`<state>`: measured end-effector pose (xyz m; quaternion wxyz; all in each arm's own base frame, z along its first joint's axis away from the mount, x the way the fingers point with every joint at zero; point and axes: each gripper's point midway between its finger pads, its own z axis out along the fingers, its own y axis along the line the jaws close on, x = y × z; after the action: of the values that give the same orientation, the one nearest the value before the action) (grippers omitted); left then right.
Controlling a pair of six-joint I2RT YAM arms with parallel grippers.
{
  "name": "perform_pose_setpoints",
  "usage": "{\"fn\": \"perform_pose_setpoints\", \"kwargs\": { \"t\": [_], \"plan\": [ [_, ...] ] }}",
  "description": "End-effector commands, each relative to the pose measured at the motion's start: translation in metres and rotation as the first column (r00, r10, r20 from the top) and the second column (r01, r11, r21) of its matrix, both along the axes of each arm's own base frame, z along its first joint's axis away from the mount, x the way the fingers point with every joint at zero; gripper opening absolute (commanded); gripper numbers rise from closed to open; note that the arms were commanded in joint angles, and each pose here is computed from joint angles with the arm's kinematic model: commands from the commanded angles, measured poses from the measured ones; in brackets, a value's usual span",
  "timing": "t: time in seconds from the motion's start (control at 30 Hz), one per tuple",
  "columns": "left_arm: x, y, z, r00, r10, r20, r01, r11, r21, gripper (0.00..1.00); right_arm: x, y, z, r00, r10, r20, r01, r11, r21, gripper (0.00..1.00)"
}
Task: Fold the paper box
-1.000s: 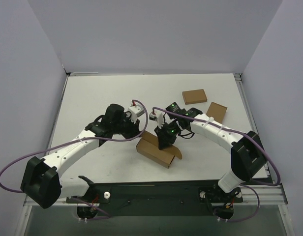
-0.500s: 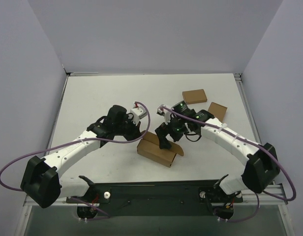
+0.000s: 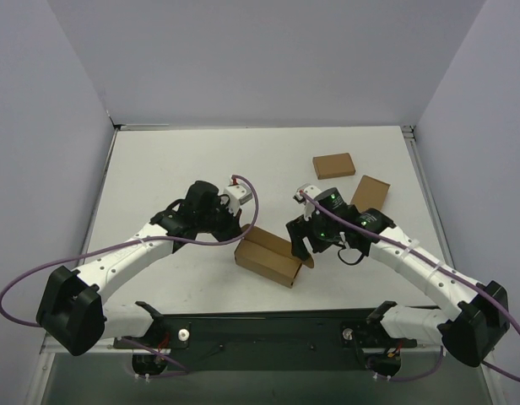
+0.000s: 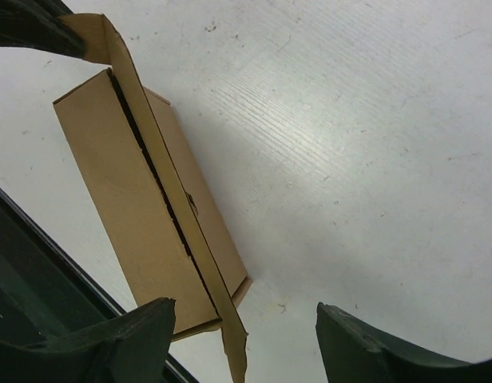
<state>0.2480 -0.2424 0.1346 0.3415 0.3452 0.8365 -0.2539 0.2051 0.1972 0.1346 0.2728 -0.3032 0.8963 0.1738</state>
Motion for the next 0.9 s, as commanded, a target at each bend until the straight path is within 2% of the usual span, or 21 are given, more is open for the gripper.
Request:
{"fn": "perform_pose_setpoints", "kwargs": {
  "t": [0.0, 0.07, 0.17, 0.73, 0.87],
  "plan": [
    [0.006, -0.002, 0.012, 0.999, 0.006, 0.042, -0.006, 1.0, -0.01, 0.0, -0.004, -0.01, -0.003, 0.989, -0.126, -0.073, 0.123, 0.992, -0.037, 0.66],
    [0.007, 0.0, 0.012, 0.999, 0.02, 0.046, -0.02, 1.0, -0.005, 0.0, -0.004, -0.012, -0.004, 0.984, -0.154, -0.087, 0.15, 0.987, -0.051, 0.57],
    [0.01, 0.002, 0.013, 0.998, 0.037, 0.054, -0.037, 0.999, -0.001, 0.0, -0.01, -0.011, -0.003, 0.978, -0.173, -0.12, 0.169, 0.985, -0.048, 0.49],
    [0.014, 0.007, 0.014, 0.995, 0.08, 0.067, -0.081, 0.997, 0.01, 0.0, -0.031, -0.006, -0.015, 0.972, -0.148, -0.185, 0.136, 0.988, -0.077, 0.28],
    [0.015, 0.01, 0.015, 0.991, 0.124, 0.055, -0.125, 0.992, -0.001, 0.0, -0.029, -0.002, -0.014, 0.968, -0.168, -0.187, 0.158, 0.985, -0.069, 0.1]
  ]
}}
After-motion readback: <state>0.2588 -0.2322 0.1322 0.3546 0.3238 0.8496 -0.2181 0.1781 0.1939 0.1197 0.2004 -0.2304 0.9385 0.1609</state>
